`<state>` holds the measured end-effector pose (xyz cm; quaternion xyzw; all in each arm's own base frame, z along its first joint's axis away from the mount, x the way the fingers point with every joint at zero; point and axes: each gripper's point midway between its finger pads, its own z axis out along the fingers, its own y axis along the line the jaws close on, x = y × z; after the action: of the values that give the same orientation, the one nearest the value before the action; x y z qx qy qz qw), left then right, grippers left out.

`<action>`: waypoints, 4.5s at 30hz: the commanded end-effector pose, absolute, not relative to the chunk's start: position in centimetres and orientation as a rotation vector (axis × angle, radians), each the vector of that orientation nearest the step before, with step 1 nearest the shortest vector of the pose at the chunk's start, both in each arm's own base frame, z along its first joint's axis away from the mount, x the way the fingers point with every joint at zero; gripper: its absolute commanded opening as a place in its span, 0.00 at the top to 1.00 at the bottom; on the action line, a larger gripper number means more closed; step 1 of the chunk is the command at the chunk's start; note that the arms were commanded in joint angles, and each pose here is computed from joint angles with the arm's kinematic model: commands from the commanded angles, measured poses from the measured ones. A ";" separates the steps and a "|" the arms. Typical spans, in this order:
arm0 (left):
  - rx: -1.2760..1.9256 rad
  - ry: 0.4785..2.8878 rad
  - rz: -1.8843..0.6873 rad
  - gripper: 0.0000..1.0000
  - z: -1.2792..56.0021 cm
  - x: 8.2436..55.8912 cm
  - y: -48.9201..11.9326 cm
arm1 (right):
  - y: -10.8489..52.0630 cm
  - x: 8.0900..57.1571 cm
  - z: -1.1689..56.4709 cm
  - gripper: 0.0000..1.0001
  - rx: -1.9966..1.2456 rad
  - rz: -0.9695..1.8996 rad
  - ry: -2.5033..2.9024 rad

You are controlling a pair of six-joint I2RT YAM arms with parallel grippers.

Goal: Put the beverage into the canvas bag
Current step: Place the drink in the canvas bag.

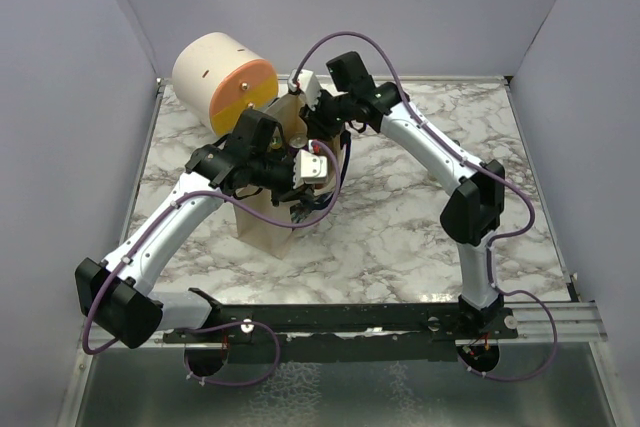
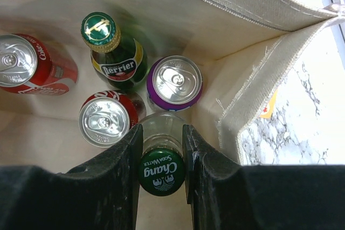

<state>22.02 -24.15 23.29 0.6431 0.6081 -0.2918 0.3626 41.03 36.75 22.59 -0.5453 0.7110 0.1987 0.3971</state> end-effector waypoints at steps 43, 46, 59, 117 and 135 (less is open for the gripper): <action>1.580 1.596 -0.793 0.44 22.3 20.4 -21.8 | 37.1 39.4 22.3 0.99 -1.445 0.463 1.763; 1.579 1.586 -0.800 0.43 22.4 20.4 -21.9 | 37.1 39.6 21.9 0.99 -1.451 0.447 1.766; 1.584 1.567 -0.825 0.53 22.5 20.3 -22.2 | 36.0 41.2 18.4 0.99 -1.500 0.325 1.802; 1.549 1.510 -0.877 1.00 23.9 19.8 -20.7 | 34.8 43.3 15.3 0.60 -1.598 0.447 1.871; 1.550 1.506 -0.888 1.00 23.4 20.1 -21.0 | 35.7 42.3 17.8 0.27 -1.539 0.548 1.854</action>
<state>21.09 -20.60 23.55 0.6076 0.6072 -0.3239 0.3964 41.41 36.16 15.83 -0.6025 0.7063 0.2068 0.3087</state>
